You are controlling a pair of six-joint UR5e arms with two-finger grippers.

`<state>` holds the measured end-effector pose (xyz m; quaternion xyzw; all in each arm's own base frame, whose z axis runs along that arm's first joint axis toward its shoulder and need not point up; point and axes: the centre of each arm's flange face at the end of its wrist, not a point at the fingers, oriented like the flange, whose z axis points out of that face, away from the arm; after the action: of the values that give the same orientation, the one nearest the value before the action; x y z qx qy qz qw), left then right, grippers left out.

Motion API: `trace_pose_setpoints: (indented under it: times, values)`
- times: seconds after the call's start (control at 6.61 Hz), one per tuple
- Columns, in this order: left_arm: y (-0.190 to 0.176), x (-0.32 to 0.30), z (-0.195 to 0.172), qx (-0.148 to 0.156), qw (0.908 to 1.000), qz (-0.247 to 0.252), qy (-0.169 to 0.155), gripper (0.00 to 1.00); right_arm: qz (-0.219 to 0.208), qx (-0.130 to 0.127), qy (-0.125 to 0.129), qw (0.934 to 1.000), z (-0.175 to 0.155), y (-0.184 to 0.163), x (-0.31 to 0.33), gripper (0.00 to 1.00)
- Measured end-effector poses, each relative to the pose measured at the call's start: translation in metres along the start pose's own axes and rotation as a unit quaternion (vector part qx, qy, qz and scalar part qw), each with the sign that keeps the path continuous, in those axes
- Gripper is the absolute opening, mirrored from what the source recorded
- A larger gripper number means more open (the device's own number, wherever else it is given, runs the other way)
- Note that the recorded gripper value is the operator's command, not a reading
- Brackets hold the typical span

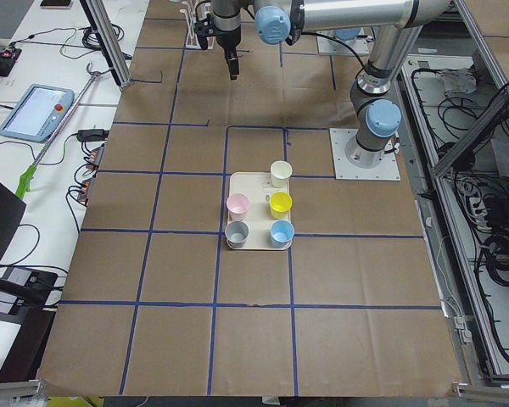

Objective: Transfer IKEA cup to right arm and place on rack

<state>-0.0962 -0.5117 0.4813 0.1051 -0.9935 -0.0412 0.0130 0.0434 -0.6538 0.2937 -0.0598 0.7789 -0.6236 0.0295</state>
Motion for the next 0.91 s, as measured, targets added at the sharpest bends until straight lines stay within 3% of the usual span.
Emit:
trace_pose_setpoints:
  times: [0.3, 0.76, 0.91]
  values:
    - [0.02, 0.014, -0.008, 0.005, 0.9993, 0.024, -0.027, 1.0, 0.001, -0.009, -0.006, 0.9999, -0.001, 0.01, -0.011, 0.29]
    - [0.03, -0.003, -0.007, 0.005, 0.9982, 0.053, -0.029, 1.0, 0.007, -0.028, -0.014, 0.9995, 0.002, 0.031, -0.019, 0.32]
    - [0.028, -0.036, -0.002, -0.004, 0.9977, 0.061, -0.028, 1.0, 0.009, -0.034, -0.015, 0.9993, 0.006, 0.04, -0.018, 0.59]
